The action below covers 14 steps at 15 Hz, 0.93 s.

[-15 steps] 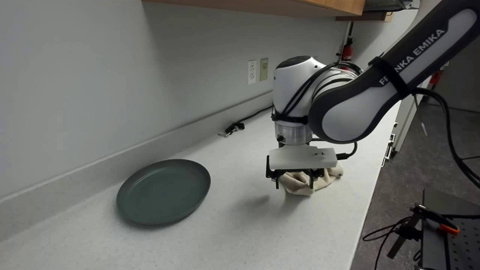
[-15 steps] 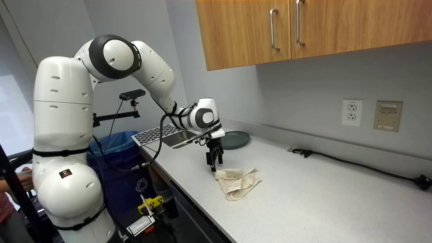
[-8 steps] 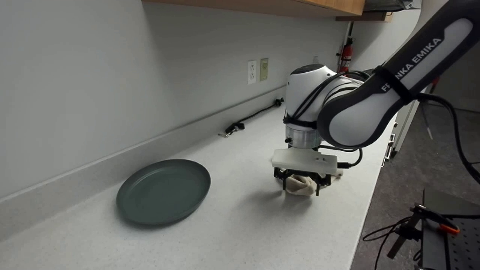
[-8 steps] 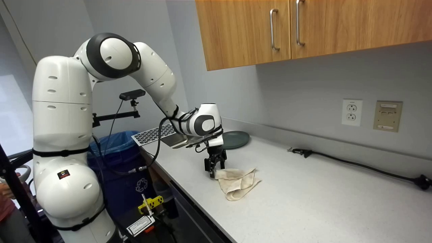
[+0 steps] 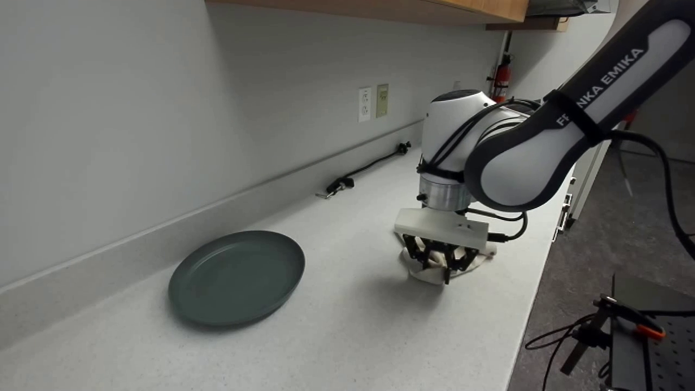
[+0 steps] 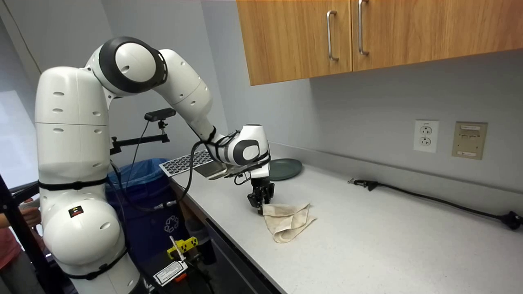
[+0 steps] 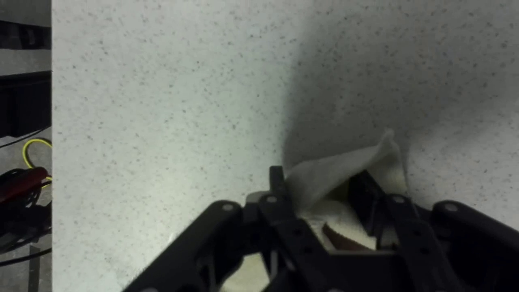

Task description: Fold the towel once

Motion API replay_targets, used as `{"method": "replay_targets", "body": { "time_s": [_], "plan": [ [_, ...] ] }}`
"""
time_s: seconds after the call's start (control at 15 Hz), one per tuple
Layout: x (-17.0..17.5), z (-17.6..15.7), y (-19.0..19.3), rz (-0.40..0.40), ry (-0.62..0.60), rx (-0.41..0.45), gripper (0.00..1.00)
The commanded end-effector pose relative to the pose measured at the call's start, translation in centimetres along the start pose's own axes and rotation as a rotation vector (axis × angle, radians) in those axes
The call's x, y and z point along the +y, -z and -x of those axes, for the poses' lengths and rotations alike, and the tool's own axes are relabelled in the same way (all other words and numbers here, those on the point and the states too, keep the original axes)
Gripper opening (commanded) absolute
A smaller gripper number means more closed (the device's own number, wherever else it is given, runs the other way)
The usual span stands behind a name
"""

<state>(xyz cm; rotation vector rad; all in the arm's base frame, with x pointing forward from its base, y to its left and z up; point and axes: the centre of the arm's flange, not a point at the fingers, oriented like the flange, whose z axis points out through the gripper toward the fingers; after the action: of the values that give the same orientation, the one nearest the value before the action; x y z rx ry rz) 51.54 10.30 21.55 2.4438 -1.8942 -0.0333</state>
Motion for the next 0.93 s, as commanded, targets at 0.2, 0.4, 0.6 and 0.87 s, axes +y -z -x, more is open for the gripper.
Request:
{"method": "replay_targets", "body": {
  "time_s": [0.2, 0.4, 0.6, 0.87],
  "plan": [
    [-0.1, 2.3, 2.7, -0.034, 0.000, 0.022, 0.00],
    [-0.9, 4.4, 2.8, -0.023, 0.072, 0.065, 0.01],
    [-1.5, 6.5, 1.5, 0.037, 0.224, 0.124, 0.01],
    [-1.7, 7.8, 0.0, 0.131, 0.419, 0.186, 0.01]
  ]
}}
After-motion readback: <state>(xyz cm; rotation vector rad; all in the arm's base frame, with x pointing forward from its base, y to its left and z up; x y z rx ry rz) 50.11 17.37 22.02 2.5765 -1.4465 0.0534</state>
